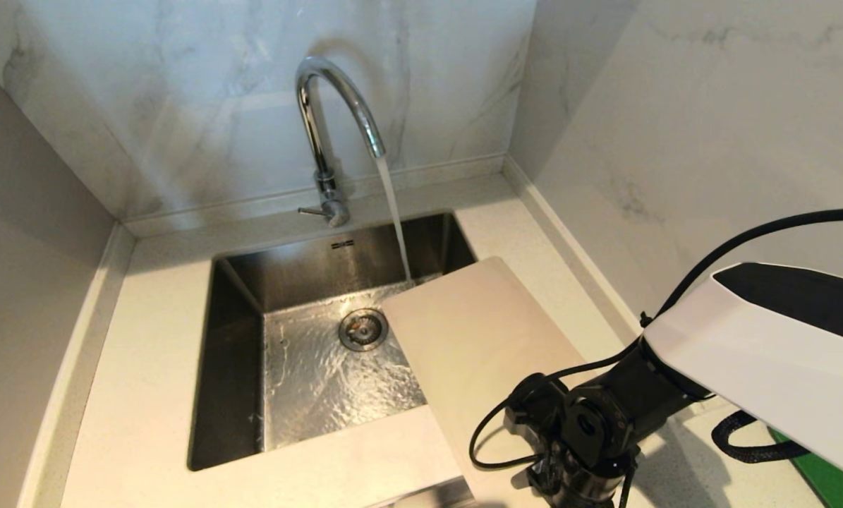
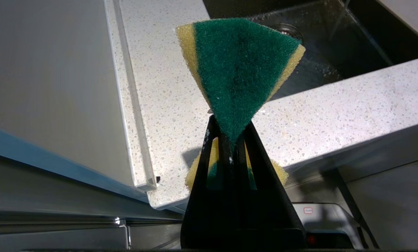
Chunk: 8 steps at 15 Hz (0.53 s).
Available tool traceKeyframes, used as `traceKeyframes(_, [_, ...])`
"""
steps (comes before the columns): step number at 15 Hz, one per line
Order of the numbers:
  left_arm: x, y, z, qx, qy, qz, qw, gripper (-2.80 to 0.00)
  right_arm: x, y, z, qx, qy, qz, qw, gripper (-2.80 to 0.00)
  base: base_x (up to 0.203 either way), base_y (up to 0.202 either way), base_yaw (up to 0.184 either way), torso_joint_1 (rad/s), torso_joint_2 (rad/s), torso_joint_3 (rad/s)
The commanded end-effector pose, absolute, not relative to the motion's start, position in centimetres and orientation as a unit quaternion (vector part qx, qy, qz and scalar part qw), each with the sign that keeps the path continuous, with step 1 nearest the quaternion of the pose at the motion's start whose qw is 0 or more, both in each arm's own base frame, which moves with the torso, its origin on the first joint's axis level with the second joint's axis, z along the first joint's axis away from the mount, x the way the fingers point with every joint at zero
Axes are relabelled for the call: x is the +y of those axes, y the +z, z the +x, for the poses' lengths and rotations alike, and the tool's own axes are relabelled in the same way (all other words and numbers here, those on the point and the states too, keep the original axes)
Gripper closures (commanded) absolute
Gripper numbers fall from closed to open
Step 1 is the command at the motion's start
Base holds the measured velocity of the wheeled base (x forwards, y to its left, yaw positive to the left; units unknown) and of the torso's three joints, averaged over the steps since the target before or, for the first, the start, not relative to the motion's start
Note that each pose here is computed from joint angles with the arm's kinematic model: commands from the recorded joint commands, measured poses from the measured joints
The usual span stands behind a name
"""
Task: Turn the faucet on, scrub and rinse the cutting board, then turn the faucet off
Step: Pick up the cutting board
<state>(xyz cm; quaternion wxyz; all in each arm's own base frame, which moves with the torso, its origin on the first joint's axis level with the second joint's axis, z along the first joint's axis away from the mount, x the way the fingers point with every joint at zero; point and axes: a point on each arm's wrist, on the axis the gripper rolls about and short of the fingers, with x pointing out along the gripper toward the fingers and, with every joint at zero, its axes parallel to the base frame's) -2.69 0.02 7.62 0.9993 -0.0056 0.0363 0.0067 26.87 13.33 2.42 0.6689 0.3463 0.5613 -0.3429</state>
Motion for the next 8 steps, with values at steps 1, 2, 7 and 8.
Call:
traceKeyframes(1, [0.01,7.61,-2.7,0.036,0.007,-0.006,0.999,0.0,13.72,2.63,27.29,0.553,-0.345,0.361,0.667,-2.8,0.0,0.0,0.0,0.0,0.0,0.0])
traceKeyframes(2, [0.02,7.61,-2.7,0.036,0.007,-0.006,0.999,0.0,13.89,2.67,27.28,0.551,-0.346,0.365,0.666,-2.8,0.0,0.0,0.0,0.0,0.0,0.0])
traceKeyframes(7, [0.01,7.61,-2.7,0.036,0.006,-0.006,0.999,0.0,14.38,3.0,27.6,0.545,-0.339,0.372,0.67,-2.8,0.0,0.0,0.0,0.0,0.0,0.0])
traceKeyframes(8, [0.01,7.61,-2.7,0.036,0.006,-0.006,0.999,0.0,14.38,3.05,27.59,0.545,-0.34,0.375,0.669,-2.8,0.0,0.0,0.0,0.0,0.0,0.0])
